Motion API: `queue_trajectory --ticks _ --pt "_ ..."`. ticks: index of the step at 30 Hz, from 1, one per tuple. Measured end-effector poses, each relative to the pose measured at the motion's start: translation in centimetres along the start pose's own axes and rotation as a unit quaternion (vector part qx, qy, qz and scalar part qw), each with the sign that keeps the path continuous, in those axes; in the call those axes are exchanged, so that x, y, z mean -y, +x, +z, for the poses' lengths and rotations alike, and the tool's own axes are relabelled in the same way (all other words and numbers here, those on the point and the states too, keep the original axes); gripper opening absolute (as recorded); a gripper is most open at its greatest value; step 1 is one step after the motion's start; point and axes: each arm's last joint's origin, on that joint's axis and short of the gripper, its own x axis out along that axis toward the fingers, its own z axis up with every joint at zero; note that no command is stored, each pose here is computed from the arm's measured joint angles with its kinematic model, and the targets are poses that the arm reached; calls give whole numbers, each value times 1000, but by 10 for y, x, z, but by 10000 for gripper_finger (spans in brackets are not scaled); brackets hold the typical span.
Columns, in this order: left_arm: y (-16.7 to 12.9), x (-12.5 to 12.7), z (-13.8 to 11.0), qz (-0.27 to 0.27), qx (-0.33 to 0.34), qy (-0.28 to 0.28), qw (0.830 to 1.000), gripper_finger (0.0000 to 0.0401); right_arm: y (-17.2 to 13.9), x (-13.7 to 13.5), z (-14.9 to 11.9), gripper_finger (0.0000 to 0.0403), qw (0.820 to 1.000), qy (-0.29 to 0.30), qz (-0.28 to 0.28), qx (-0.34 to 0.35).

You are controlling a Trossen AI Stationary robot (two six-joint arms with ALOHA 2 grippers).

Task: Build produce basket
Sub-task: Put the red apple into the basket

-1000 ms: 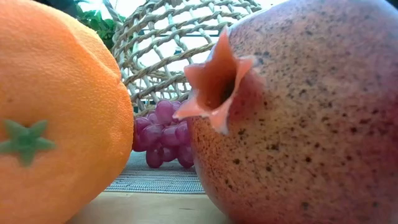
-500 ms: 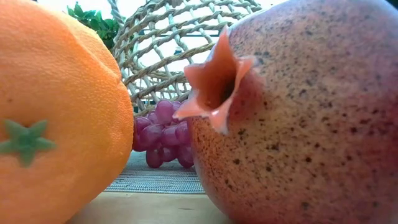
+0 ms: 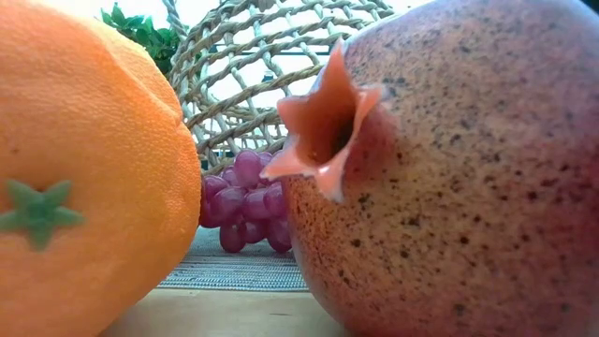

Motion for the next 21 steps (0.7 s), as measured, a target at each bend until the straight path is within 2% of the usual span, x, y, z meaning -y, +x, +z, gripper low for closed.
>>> queue_trajectory --ticks 5,8,11,21 --pt "19 1 -4 -11 1 -13 1000 375 0 0 0 310 1000 0 0 0" --pt "28 -2 -8 -11 -21 -29 999 375 0 0 0 310 1000 0 0 0" --pt "30 -3 -9 -13 -31 -48 998 375 0 0 0 310 1000 0 0 0" --pt "30 -2 -8 -23 -38 -50 998 363 0 0 0 310 1000 0 0 0"
